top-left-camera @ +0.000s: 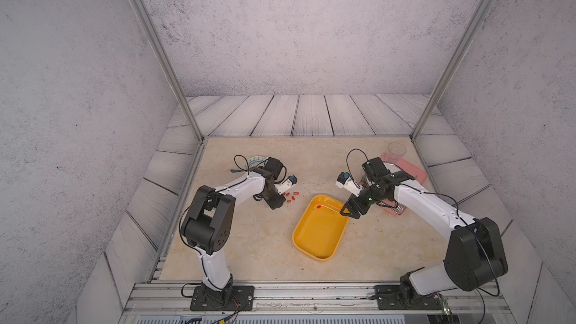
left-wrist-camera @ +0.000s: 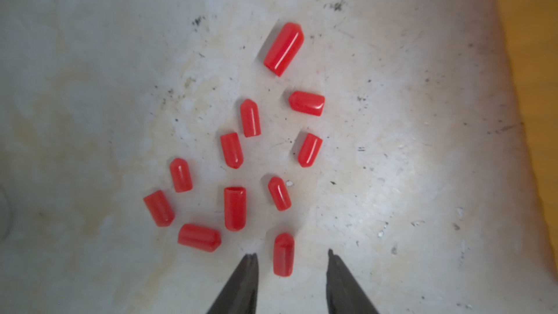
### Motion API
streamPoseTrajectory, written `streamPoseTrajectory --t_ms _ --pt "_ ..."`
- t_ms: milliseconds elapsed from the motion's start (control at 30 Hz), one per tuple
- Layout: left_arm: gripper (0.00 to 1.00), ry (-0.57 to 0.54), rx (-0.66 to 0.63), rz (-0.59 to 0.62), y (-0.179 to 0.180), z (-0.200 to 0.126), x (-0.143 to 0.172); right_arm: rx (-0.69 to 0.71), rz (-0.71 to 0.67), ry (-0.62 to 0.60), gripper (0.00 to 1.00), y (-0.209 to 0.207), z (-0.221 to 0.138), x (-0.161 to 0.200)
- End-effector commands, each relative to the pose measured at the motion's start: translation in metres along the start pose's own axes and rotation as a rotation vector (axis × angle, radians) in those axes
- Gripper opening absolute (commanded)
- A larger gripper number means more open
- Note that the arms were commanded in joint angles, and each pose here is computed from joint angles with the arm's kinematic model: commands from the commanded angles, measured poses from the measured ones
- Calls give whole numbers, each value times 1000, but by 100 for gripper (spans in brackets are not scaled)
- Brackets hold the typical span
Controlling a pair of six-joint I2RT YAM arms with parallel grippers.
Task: Take the screw protection sleeves out of the storage box
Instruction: Place the screw protection sleeve at the center of the board, then adjust the storage box at the center of the board.
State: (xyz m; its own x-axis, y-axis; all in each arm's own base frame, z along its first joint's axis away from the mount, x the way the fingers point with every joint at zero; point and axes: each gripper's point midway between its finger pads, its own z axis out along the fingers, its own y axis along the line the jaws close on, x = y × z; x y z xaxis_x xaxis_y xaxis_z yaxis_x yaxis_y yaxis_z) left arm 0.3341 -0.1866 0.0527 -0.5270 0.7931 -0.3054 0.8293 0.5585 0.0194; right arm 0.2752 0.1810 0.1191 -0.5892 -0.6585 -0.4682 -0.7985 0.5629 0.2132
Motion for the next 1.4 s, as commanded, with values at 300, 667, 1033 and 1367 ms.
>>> streamPoseTrajectory --t_ms 300,667,1033,1367 --pt "47 -124 130 23 -34 -55 -17 80 35 166 58 -34 45 -13" --pt "48 -172 188 71 -62 -72 -20 210 -74 227 22 -37 57 -21" --pt "48 -196 222 172 -86 -79 -25 301 -148 174 3 -33 26 -41" --pt "48 -183 309 300 -129 -67 -30 407 -255 158 0 -30 9 -47"
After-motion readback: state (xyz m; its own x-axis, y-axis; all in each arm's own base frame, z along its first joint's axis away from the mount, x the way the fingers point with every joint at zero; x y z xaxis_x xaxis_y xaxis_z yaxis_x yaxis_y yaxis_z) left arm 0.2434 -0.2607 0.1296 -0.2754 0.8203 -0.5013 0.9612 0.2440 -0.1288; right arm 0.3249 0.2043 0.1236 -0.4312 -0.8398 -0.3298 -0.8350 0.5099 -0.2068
